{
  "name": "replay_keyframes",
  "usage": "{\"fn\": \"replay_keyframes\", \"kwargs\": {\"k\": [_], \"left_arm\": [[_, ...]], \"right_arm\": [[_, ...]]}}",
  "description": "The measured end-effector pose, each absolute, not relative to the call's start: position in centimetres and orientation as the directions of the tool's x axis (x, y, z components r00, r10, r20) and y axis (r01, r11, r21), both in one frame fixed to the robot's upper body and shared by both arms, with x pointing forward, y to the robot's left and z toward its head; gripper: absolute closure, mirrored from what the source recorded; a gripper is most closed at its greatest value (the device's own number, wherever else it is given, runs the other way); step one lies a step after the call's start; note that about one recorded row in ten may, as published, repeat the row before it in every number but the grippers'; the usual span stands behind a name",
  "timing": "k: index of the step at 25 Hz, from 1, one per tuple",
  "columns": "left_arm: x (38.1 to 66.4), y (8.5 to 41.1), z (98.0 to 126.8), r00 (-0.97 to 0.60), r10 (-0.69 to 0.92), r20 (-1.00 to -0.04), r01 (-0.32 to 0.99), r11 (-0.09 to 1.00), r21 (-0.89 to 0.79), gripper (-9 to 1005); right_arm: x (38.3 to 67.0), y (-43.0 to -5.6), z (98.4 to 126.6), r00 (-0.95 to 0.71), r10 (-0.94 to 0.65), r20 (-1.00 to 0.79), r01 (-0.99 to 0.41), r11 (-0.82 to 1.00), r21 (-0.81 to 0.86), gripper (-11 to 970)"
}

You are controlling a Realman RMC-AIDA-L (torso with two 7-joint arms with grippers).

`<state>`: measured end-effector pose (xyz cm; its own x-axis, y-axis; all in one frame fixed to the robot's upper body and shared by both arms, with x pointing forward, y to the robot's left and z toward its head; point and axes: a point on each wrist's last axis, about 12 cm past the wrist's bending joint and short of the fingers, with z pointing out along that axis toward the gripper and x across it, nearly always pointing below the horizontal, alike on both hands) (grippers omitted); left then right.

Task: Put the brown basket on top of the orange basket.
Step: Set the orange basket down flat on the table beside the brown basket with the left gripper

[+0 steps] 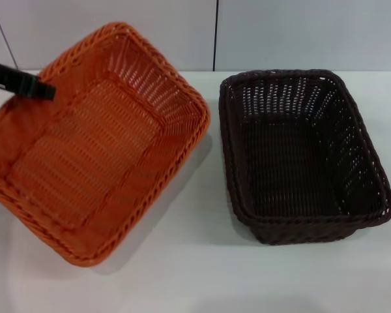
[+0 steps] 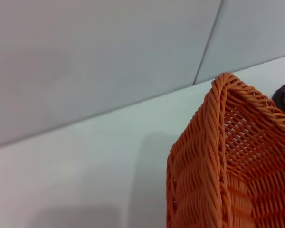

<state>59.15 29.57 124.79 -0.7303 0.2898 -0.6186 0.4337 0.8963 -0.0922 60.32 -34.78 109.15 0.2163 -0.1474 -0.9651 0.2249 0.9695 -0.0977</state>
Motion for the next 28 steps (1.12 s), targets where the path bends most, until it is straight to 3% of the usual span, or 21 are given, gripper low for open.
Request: {"fn": "replay_keyframes", "kwargs": {"k": [2,9,16,23,28], "left_arm": [[59.2,29.4,126.3,-0.697,0.345,-0.629,0.482,0.875,-0.054,819],[59.3,28.8,127.1,-0.643,0.449,-0.620,0.578,0.816,-0.008,818],[58.9,27.2,125.9,-0.578,0.555,-0.598,0.688,0.725,0.008,818],[59.3,23.7,123.9,-0.501,0.678,-0.538,0.809,0.587,-0.014,818],[60.6,21.1,123.4,-0.445,0.711,-0.545,0.856,0.516,-0.025,817]], "right_arm": [[60.3,-34.7,109.1,0.216,-0.146,-0.965,0.224,0.970,-0.096,334],[60.4,-34.2,109.1,0.220,-0.139,-0.966,0.215,0.972,-0.091,334],[60.1,-33.8,108.7,0.216,-0.127,-0.968,0.207,0.975,-0.082,334],[59.7,-33.4,108.1,0.205,-0.113,-0.972,0.203,0.977,-0.071,335],[59.6,-33.3,108.0,0.200,-0.107,-0.974,0.201,0.977,-0.067,335]]}}
